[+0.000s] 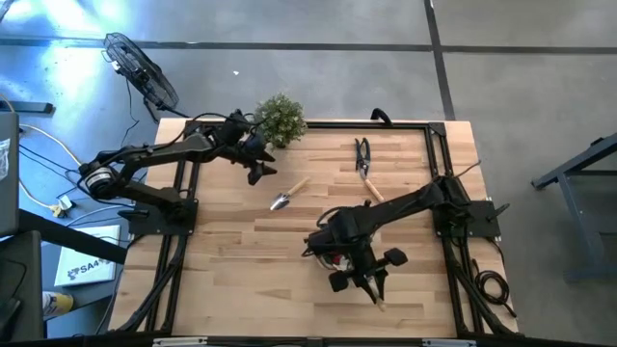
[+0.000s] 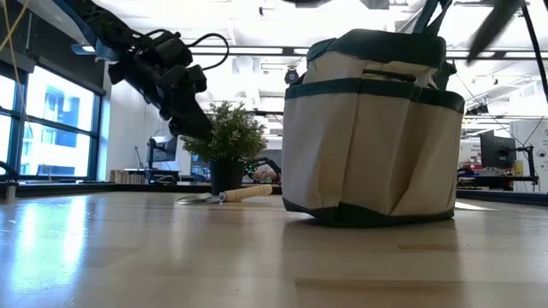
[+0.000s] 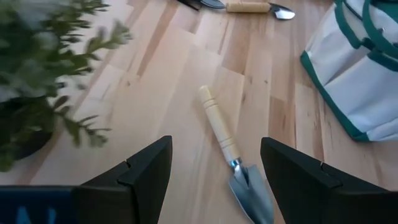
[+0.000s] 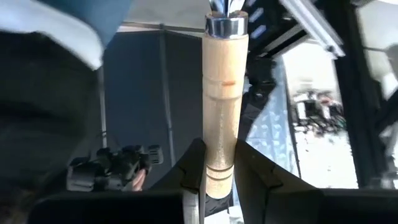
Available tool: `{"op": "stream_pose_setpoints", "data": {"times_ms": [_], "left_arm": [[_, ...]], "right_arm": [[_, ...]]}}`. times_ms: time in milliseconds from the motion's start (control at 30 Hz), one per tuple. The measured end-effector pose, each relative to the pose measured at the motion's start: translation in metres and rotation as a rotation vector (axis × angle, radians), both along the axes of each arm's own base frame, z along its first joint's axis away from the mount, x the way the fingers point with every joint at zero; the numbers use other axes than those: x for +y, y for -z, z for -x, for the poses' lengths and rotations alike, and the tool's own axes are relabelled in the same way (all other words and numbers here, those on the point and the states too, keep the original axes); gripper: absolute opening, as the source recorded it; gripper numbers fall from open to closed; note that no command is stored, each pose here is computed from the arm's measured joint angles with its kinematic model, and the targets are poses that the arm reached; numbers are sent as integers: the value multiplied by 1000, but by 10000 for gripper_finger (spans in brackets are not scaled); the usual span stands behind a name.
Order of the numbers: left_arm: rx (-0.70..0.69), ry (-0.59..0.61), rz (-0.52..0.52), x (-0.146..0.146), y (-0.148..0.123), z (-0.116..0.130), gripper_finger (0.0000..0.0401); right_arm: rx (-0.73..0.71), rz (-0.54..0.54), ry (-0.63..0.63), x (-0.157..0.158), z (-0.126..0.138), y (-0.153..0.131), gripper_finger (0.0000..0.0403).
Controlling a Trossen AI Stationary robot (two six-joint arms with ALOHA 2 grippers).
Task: Pick & Place Garden tools in Gardening bag
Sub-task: Put the bottom right brown trowel into the green bag
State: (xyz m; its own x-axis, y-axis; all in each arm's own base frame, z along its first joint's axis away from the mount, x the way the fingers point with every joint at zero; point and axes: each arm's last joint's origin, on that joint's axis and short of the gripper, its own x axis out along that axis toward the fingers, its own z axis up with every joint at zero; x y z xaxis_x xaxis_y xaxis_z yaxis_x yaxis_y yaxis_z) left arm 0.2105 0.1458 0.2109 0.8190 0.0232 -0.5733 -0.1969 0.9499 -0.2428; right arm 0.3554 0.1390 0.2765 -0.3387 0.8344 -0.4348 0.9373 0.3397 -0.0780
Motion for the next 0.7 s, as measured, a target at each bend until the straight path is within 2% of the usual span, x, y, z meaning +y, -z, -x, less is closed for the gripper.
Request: {"op": "stream_pose_setpoints", "data": {"times_ms": [433, 700], "left_arm": [[21, 48, -34, -16, 1, -10, 239], [38, 36, -41, -17, 1, -11, 239]], "right_arm": [[-12, -4, 3, -8, -1, 5, 44], [-30, -34, -26, -8, -12, 28, 44]]}}
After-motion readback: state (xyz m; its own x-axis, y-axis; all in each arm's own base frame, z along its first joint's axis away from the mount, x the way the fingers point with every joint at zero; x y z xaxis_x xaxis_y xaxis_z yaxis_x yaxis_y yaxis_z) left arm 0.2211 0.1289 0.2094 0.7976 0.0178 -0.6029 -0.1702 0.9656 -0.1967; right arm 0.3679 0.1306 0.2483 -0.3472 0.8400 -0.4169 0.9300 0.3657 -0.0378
